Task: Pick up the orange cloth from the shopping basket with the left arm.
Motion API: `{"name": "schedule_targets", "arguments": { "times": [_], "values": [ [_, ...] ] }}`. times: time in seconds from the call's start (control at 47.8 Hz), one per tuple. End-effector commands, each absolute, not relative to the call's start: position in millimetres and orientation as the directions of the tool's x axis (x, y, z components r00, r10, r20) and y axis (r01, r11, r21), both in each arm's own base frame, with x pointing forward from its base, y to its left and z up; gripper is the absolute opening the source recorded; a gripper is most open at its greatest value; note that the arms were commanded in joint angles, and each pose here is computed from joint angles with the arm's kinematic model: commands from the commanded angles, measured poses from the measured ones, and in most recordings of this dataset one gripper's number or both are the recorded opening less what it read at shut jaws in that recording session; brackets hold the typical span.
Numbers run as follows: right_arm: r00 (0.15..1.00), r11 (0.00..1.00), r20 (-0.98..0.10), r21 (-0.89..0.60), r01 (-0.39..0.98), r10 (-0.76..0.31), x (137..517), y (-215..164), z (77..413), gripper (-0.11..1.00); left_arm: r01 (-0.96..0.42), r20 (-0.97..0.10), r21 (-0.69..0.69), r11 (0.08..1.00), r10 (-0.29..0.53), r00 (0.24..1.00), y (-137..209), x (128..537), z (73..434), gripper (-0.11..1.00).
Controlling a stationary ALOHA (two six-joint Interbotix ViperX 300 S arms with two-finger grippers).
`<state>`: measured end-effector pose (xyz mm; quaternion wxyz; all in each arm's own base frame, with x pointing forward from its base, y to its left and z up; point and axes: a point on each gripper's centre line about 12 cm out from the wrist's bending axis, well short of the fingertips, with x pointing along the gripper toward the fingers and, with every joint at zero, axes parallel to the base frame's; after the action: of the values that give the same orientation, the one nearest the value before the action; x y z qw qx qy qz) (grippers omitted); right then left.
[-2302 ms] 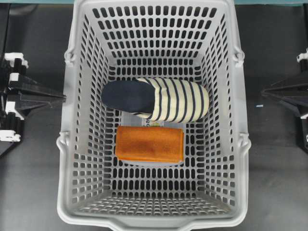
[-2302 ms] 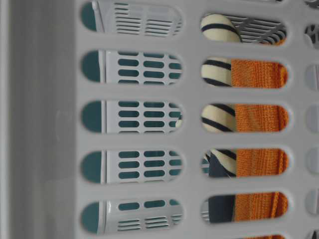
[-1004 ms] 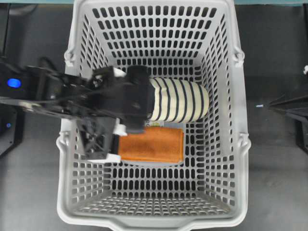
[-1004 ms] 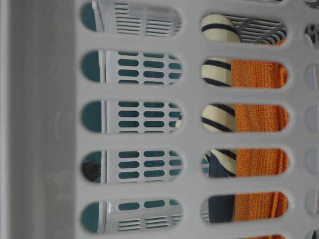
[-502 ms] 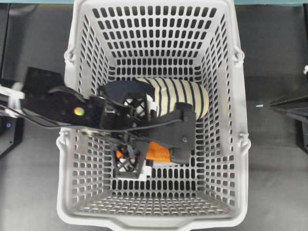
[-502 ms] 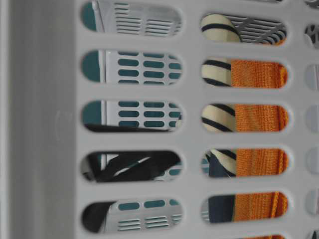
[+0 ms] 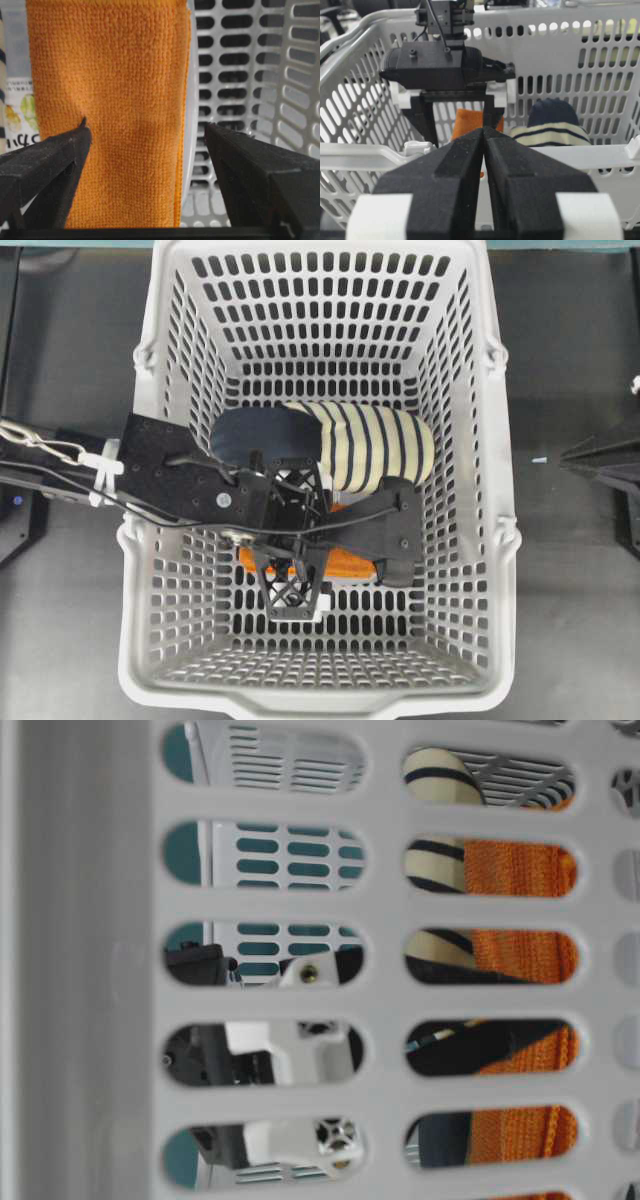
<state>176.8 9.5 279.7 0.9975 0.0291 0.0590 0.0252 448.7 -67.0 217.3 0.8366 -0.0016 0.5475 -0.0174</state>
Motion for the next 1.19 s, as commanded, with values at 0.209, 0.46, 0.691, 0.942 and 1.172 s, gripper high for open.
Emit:
{"name": "schedule_targets", "arguments": {
  "times": [0.209,0.46,0.691,0.942,1.172],
  "values": [
    [0.993,0.997,-0.103,0.067,-0.049,0.055,178,10,284,-0.01,0.007,-0.908,-0.027,1.0,-0.028,0.417,-63,449,221,0.88],
    [0.993,0.996,-0.107,0.069,-0.048,0.055,178,10,282,-0.01,0.01,-0.92,-0.023,1.0,-0.025,0.391,-63,442,211,0.73],
    [0.993,0.996,-0.106,0.069,-0.048,0.055,178,10,282,-0.01,0.019,-0.919,-0.02,1.0,-0.026,0.393,-63,441,211,0.2],
    [0.992,0.997,-0.113,0.069,-0.048,0.055,178,10,280,-0.01,0.019,-0.886,-0.027,0.999,-0.033,0.462,-61,446,247,0.07],
    [0.992,0.997,-0.116,0.069,-0.047,0.055,178,10,278,-0.01,0.007,-0.865,-0.03,1.0,-0.03,0.5,-56,443,311,0.07]
  ]
}}
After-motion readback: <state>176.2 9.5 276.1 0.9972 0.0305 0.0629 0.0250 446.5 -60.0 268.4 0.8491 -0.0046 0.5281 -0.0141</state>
